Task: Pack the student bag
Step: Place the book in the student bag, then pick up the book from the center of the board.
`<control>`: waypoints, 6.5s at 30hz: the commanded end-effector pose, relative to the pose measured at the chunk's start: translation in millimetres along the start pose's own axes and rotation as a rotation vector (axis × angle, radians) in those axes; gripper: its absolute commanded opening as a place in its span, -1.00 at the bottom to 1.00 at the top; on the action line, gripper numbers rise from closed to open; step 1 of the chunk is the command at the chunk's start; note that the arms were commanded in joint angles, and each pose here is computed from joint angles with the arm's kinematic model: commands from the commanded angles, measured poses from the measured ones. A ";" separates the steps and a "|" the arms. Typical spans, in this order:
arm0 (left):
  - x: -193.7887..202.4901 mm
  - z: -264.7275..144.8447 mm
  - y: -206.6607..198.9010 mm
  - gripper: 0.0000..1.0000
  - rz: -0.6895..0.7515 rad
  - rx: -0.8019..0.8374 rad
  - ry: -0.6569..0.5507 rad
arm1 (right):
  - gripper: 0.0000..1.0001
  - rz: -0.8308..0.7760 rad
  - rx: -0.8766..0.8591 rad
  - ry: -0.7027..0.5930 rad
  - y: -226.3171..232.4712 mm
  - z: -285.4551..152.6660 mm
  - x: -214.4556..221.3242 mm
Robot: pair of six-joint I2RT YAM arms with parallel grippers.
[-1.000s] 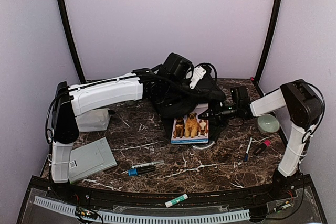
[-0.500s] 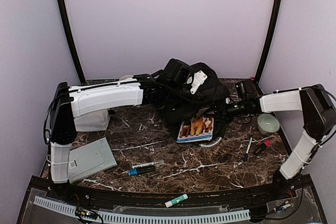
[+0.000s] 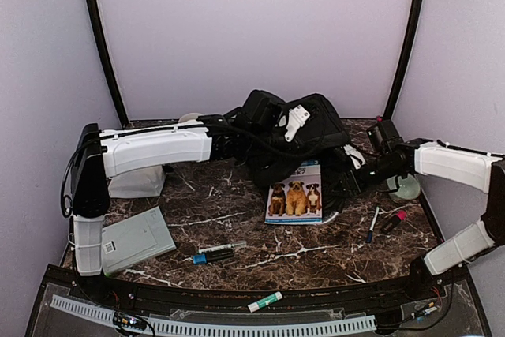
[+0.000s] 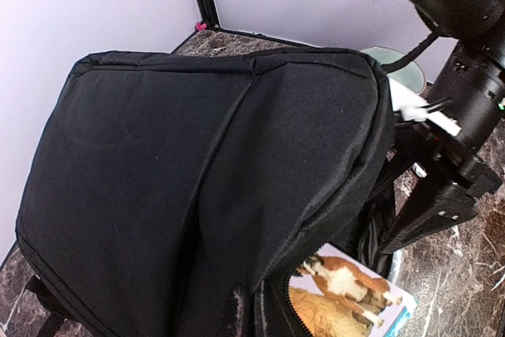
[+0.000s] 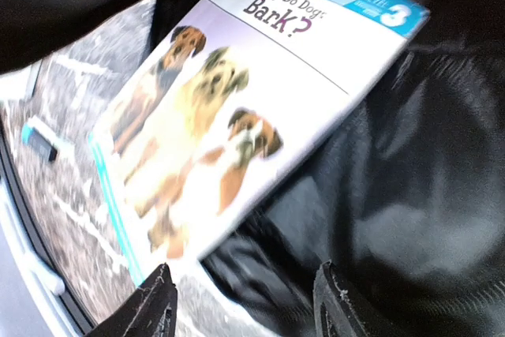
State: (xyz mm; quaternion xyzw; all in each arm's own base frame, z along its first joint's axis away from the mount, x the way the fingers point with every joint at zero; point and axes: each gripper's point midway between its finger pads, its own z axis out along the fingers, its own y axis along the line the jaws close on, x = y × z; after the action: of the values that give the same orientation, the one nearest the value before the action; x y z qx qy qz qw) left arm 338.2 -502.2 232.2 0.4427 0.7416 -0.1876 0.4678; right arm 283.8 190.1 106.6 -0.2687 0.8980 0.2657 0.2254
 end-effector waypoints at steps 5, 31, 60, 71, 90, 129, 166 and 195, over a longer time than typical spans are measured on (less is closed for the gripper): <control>-35.1 -27.4 22.3 -1.00 -0.058 -0.045 -0.108 | 0.14 -0.304 -0.047 0.017 27.7 -20.4 19.6; -33.8 -31.0 21.7 -1.00 -0.098 -0.019 -0.060 | 0.28 -1.085 0.009 0.045 149.0 40.7 12.2; -36.2 -41.7 15.7 -1.00 -0.102 0.022 -0.047 | 0.08 -1.104 0.392 0.061 125.6 117.1 -31.1; -39.7 -44.5 10.3 -1.00 -0.113 0.056 -0.056 | -0.09 -1.091 0.578 0.055 64.9 116.5 -57.7; -37.4 -45.0 11.5 -1.00 -0.095 0.048 -0.049 | 0.08 -1.065 0.476 0.049 66.3 112.7 -51.4; -6.7 -29.4 12.4 -1.00 -0.081 0.022 0.001 | -0.39 -1.154 0.631 0.117 57.2 124.5 -40.7; 203.6 -186.8 78.2 0.40 -0.502 -0.364 0.580 | -0.09 -0.845 -0.322 -0.055 193.3 -26.0 -27.3; 407.8 -348.7 108.8 0.98 -1.586 -0.885 0.694 | -0.02 -0.765 -0.500 -0.008 211.2 41.9 -31.1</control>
State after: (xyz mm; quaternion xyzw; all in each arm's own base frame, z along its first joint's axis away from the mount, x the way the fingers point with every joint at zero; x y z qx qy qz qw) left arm 202.7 -13.6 86.0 -0.3118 0.9392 -0.0312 0.1406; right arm 195.1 373.8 154.6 -0.6197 0.6631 0.3577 0.2200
